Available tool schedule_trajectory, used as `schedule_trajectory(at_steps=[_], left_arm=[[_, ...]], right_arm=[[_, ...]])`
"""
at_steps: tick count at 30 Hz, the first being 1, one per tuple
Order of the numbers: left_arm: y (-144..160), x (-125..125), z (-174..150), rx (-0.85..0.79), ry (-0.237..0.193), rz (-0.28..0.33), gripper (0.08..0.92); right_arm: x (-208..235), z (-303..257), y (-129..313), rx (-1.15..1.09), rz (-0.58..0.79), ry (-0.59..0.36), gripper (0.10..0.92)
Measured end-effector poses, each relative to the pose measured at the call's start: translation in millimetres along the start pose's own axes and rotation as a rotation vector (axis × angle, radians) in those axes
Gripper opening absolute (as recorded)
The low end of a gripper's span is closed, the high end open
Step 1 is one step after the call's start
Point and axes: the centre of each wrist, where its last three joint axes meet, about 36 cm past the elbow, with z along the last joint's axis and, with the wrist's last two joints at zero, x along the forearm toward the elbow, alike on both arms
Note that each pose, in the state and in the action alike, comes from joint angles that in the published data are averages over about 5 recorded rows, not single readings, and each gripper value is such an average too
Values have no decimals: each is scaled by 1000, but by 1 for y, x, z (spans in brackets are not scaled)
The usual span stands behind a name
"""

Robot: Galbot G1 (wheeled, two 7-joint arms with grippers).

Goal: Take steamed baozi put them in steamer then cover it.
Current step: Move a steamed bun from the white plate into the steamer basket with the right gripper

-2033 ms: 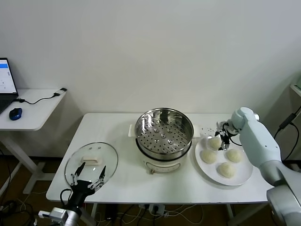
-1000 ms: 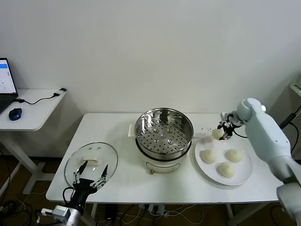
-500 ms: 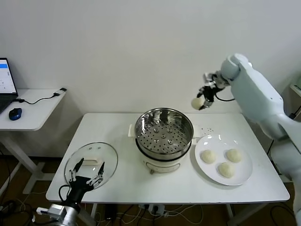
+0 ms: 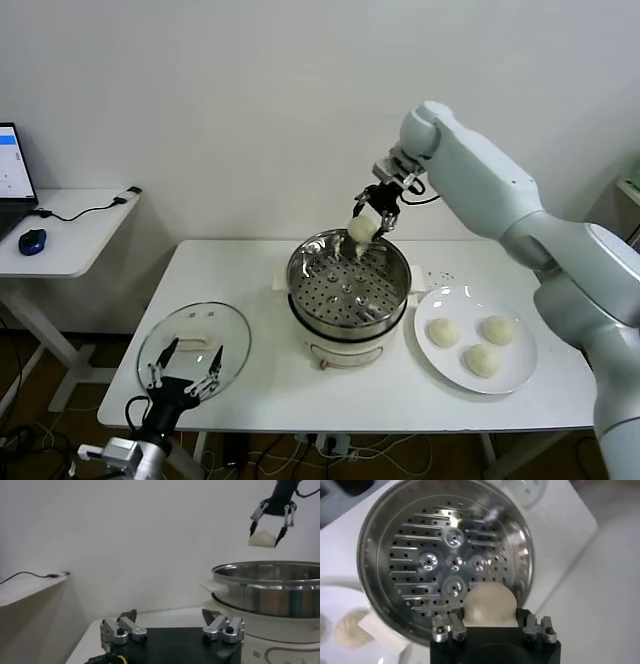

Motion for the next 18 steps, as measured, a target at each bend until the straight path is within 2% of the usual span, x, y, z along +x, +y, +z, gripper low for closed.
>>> schedule_trajectory(at_steps=[9,18], left_arm=[[1,1,-2,-2,-6,-4,823],[-2,2,0,4,-6,-2,823]], right_arm=[[-35,-18,-16,215,-31,44,679],[-62,-24,-13,307,-51,66,679]])
